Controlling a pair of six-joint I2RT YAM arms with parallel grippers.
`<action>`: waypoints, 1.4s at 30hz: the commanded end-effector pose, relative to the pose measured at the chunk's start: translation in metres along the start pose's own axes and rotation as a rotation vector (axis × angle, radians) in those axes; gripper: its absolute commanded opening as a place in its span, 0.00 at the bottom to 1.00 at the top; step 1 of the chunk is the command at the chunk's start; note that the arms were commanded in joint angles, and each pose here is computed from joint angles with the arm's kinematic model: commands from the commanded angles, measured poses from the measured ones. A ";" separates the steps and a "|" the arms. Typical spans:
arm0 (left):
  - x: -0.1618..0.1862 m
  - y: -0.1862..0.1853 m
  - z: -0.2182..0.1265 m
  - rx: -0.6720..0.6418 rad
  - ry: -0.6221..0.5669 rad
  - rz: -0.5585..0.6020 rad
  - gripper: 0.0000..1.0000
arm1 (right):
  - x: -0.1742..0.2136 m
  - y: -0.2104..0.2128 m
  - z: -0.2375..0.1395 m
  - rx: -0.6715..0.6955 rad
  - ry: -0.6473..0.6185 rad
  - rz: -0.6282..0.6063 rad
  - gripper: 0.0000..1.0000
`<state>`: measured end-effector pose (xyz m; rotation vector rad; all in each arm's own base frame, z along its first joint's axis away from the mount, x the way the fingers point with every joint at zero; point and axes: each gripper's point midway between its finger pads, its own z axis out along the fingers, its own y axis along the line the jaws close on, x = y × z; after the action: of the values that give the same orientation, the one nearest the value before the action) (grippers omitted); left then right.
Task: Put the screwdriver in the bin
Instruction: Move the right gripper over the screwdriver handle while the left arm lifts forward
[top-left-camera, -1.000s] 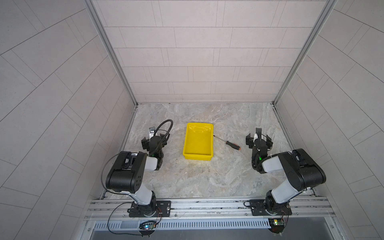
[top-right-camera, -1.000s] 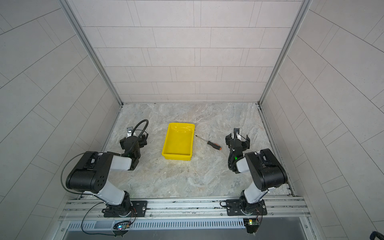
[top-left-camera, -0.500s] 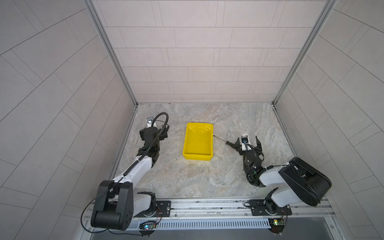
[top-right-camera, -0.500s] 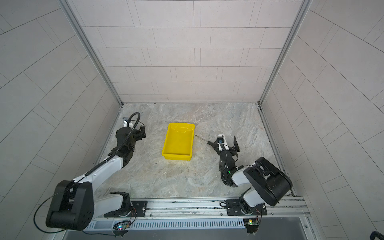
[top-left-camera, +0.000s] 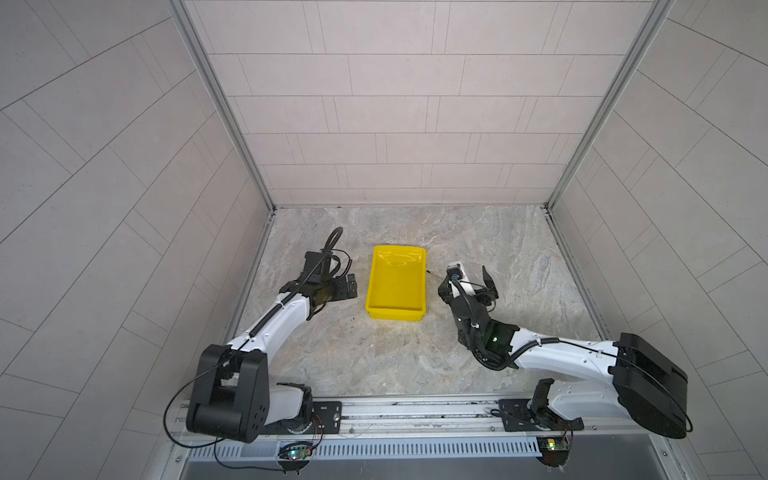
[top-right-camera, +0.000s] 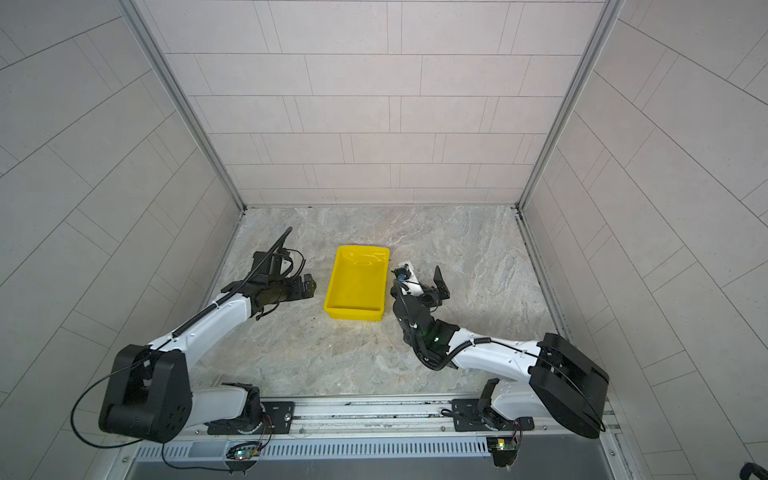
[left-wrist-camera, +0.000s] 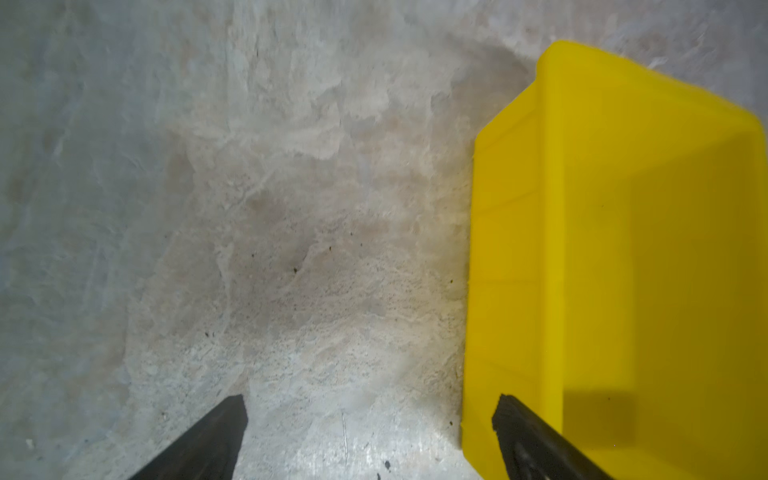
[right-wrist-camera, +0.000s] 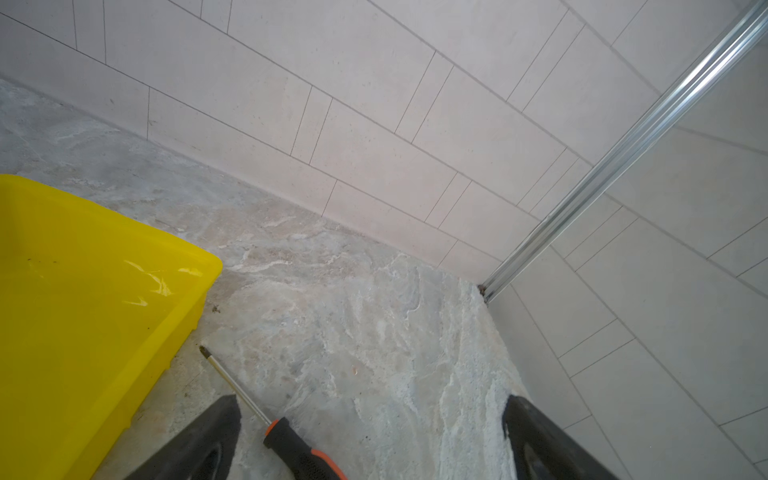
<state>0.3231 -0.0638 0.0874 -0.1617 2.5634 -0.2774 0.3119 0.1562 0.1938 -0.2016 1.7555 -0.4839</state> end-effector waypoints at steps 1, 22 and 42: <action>-0.001 0.040 -0.021 -0.237 -0.021 -0.081 1.00 | 0.041 -0.009 0.004 0.113 0.122 -0.011 0.99; 0.017 0.101 -0.068 -0.550 -0.176 -0.264 1.00 | 0.117 0.011 0.080 -0.390 0.493 0.478 0.87; 0.025 0.098 -0.073 -0.491 -0.234 -0.317 1.00 | 0.141 0.039 0.085 -0.360 0.686 0.340 0.67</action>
<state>0.2587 0.0390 0.1126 -0.7195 2.3231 0.2607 0.3677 0.1252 0.0399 -0.0029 2.4602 0.0884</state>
